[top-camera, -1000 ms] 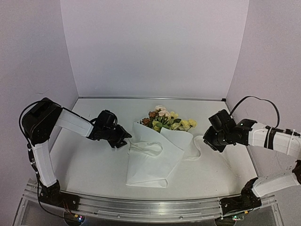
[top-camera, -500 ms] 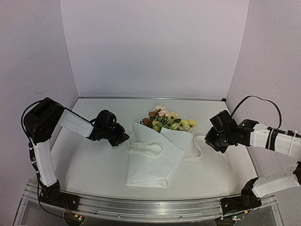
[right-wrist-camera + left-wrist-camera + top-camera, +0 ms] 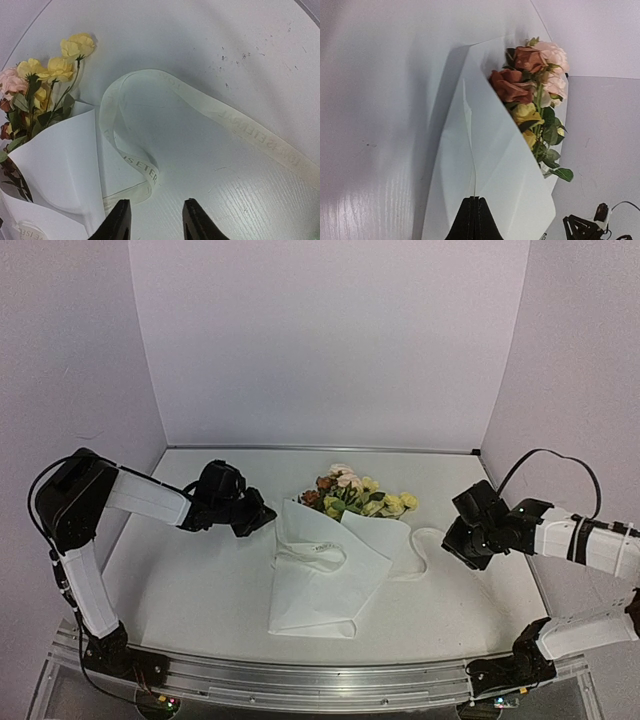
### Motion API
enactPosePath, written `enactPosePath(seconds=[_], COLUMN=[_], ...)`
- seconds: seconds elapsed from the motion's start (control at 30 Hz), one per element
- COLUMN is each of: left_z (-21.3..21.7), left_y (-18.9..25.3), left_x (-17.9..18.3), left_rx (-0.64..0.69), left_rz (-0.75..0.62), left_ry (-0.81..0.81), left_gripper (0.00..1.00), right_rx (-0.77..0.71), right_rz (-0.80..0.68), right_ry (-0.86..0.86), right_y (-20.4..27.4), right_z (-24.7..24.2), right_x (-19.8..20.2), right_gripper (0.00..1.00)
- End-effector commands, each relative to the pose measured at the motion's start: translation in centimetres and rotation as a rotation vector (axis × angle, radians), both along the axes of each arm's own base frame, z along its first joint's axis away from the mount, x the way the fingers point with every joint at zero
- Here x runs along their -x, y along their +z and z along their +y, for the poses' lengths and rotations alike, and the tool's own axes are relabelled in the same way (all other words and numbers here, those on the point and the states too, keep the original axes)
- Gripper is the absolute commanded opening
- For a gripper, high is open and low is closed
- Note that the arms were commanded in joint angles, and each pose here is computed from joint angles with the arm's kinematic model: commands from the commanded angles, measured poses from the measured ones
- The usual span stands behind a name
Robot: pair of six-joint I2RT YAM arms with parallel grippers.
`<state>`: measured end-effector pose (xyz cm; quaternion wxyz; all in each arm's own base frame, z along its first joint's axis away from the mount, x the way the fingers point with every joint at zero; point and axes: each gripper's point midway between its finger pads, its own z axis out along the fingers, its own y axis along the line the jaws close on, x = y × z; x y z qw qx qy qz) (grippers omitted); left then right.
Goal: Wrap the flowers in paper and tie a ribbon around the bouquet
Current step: Pick up the left side of the ribbon from the folded bouquet, then place the left side of the ribbon on the folded bouquet.
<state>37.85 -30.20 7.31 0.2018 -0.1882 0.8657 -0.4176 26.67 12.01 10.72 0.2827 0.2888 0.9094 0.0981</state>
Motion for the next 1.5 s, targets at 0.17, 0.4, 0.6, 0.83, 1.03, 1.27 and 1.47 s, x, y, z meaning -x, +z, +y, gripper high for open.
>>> enactPosePath(seconds=[0.17,0.4,0.6,0.83,1.03,1.27,1.47], left_z=[-9.4,-19.3,-25.7,-30.8,-32.1,-31.7,-28.5], left_y=[14.0,16.9,16.2,12.1,9.4,11.7,16.0], left_x=[3.2,9.3,13.7,18.7,19.4,18.3,15.0], left_rx=[0.094,0.15,0.148,0.11,0.073,0.039,0.076], left_rz=[-0.422,-0.545,-0.584,-0.563,-0.528,-0.599,-0.586], left_ry=[-0.374,-0.738,-0.946,-1.197,-1.233,-1.171,-1.014], left_gripper=[0.0,0.0,0.0,0.0,0.1,0.47,0.5], right_rx=[-0.039,-0.03,-0.042,-0.042,-0.015,0.03,0.053], right_rz=[0.059,0.073,0.079,0.085,0.089,0.128,0.207], right_ry=[-0.081,-0.122,-0.173,-0.239,-0.244,-0.277,-0.289], right_y=[-1.2,-1.6,-1.9,-1.5,-0.7,-1.3,-4.0], right_z=[-3.4,-5.4,-7.1,-9.3,-10.2,-11.1,-11.4], right_x=[-0.6,-1.8,-1.5,-0.7,-0.7,0.2,1.0], right_gripper=[0.66,0.73,0.74,0.82,0.85,0.82,0.76])
